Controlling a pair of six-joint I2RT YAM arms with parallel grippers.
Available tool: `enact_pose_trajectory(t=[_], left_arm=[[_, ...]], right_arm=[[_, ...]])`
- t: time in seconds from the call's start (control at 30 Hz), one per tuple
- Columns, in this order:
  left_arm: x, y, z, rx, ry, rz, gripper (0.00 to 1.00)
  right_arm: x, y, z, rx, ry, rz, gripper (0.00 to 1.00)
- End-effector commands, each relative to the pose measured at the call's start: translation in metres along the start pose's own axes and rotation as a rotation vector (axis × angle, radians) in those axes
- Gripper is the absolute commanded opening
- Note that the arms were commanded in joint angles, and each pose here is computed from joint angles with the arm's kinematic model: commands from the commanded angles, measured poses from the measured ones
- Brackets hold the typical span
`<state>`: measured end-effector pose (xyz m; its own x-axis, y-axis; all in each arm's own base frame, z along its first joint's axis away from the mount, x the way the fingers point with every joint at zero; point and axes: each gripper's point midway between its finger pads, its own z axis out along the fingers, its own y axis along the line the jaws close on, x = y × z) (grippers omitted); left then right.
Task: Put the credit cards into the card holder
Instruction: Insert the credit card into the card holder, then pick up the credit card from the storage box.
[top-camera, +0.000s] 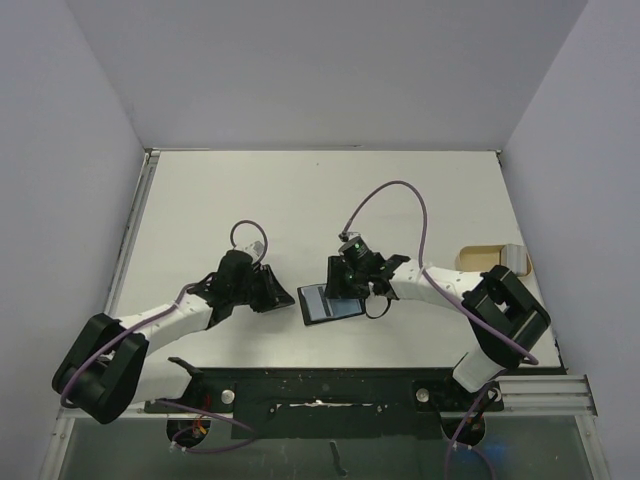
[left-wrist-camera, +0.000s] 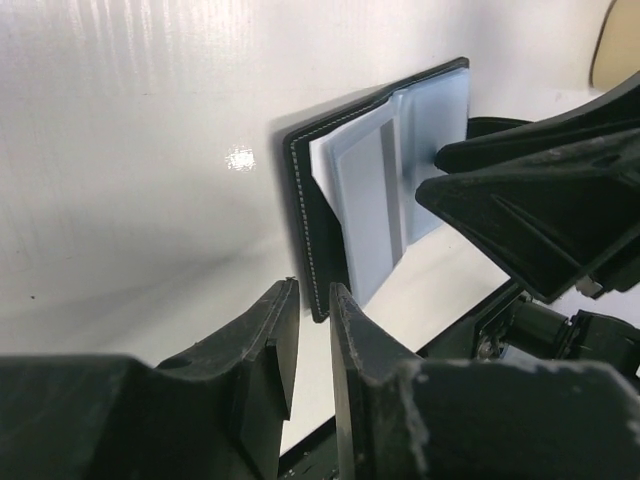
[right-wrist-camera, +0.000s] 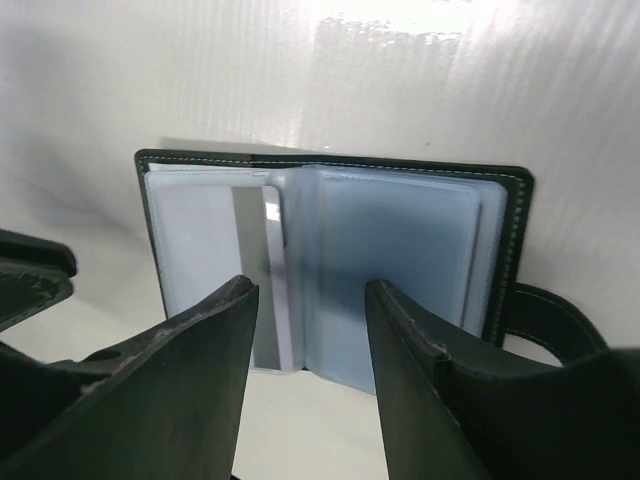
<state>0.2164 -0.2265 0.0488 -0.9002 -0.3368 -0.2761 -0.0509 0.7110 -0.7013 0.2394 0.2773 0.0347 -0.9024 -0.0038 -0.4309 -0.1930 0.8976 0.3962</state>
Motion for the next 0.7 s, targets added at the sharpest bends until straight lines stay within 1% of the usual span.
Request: enact_pose_trajectory(t=[0.0, 0.13, 0.2, 0.27, 0.33, 0.37, 0.4, 0.5, 0.6, 0.67], left_arm=[[-0.015, -0.028, -0.011, 0.078, -0.041, 0.06, 0.19], [-0.014, -0.031, -0.014, 0.086, -0.031, 0.079, 0.22], [-0.014, -0.034, -0.017, 0.091, -0.026, 0.099, 0.24], [-0.014, -0.037, -0.02, 0.103, -0.028, 0.122, 0.27], [-0.015, -0.043, -0.024, 0.128, -0.031, 0.137, 0.35], [-0.015, -0.047, -0.027, 0.141, -0.03, 0.148, 0.46], [-0.015, -0.052, -0.03, 0.158, -0.024, 0.16, 0.51], [-0.015, -0.065, -0.039, 0.193, -0.01, 0.195, 0.56], [-0.016, -0.08, -0.05, 0.227, 0.002, 0.227, 0.66], [-0.015, -0.089, -0.058, 0.253, 0.023, 0.263, 0.68]], right_arm=[[-0.021, -0.014, -0.019, 0.118, -0.062, -0.053, 0.48], [-0.037, -0.014, -0.034, 0.145, -0.085, -0.102, 0.49], [-0.049, -0.022, -0.042, 0.187, -0.102, -0.119, 0.49], [-0.062, -0.032, -0.052, 0.223, -0.122, -0.133, 0.49], [-0.079, -0.053, -0.067, 0.302, -0.156, -0.134, 0.5], [-0.087, -0.063, -0.075, 0.343, -0.167, -0.131, 0.5], [-0.094, -0.075, -0.083, 0.384, -0.174, -0.129, 0.5], [-0.113, -0.113, -0.111, 0.522, -0.203, -0.124, 0.52], [-0.128, -0.158, -0.142, 0.686, -0.218, -0.108, 0.53], [-0.134, -0.187, -0.157, 0.777, -0.219, -0.09, 0.54]])
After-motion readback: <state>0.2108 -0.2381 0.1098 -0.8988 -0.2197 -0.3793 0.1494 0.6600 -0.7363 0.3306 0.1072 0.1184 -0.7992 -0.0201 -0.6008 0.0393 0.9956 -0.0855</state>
